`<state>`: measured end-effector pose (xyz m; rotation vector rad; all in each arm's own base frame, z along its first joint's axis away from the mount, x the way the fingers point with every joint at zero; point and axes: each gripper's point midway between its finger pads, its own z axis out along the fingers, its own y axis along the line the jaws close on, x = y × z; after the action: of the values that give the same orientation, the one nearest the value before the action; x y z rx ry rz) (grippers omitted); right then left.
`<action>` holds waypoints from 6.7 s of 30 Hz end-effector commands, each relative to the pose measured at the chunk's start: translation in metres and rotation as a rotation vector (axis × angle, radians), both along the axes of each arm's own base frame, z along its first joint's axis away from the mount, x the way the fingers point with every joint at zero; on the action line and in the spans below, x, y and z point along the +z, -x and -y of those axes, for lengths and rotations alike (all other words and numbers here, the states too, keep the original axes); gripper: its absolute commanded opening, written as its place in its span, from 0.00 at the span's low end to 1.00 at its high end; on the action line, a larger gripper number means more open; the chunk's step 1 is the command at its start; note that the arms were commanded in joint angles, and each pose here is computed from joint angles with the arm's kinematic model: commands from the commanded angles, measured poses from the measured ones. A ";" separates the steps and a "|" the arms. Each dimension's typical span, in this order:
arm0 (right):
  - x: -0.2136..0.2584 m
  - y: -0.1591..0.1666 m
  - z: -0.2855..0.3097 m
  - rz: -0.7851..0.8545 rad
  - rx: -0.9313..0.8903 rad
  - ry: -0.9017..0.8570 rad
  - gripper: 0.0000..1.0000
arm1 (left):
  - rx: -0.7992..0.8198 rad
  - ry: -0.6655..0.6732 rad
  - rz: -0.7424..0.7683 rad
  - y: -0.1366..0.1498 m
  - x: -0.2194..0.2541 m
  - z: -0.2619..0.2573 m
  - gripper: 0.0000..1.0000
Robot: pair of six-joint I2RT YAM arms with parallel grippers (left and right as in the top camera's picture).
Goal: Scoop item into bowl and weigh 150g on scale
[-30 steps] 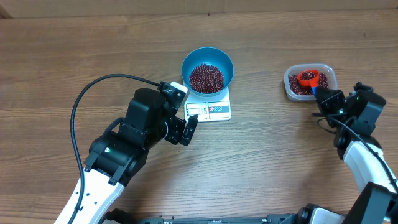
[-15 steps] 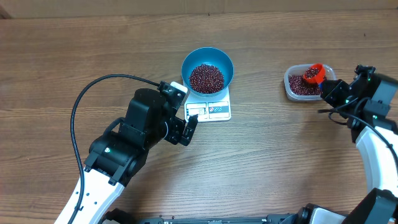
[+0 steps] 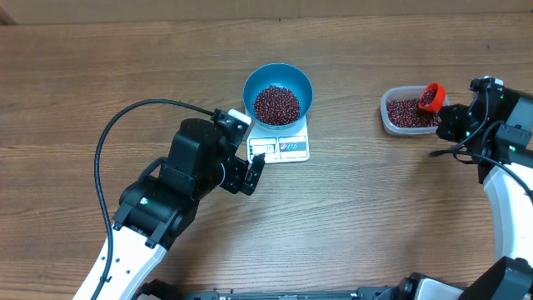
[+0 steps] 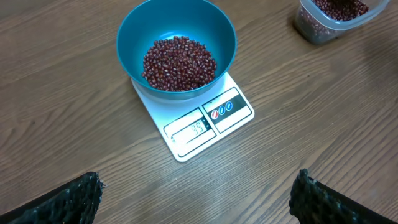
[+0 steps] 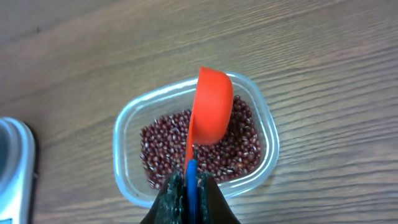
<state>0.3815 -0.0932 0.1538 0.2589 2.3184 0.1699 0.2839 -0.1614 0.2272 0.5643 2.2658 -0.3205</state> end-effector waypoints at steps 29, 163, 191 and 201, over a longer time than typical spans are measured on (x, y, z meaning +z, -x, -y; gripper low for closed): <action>-0.024 -0.004 0.003 -0.096 0.247 0.324 0.04 | 0.000 0.013 -0.010 0.000 -0.001 0.001 1.00; 0.036 0.011 -0.077 0.106 0.400 -0.857 0.04 | 0.000 0.013 -0.010 0.000 -0.001 0.001 1.00; 0.052 -0.011 -0.211 0.034 0.637 -0.833 0.04 | 0.000 0.013 -0.010 0.000 -0.001 0.001 0.99; 0.044 -0.024 -0.208 0.074 0.596 -0.732 0.04 | 0.000 0.013 -0.010 0.000 -0.001 0.001 0.99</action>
<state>0.3968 0.1141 0.1971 -0.0618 2.1195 1.3723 0.2839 -0.1614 0.2272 0.5647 2.2657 -0.3203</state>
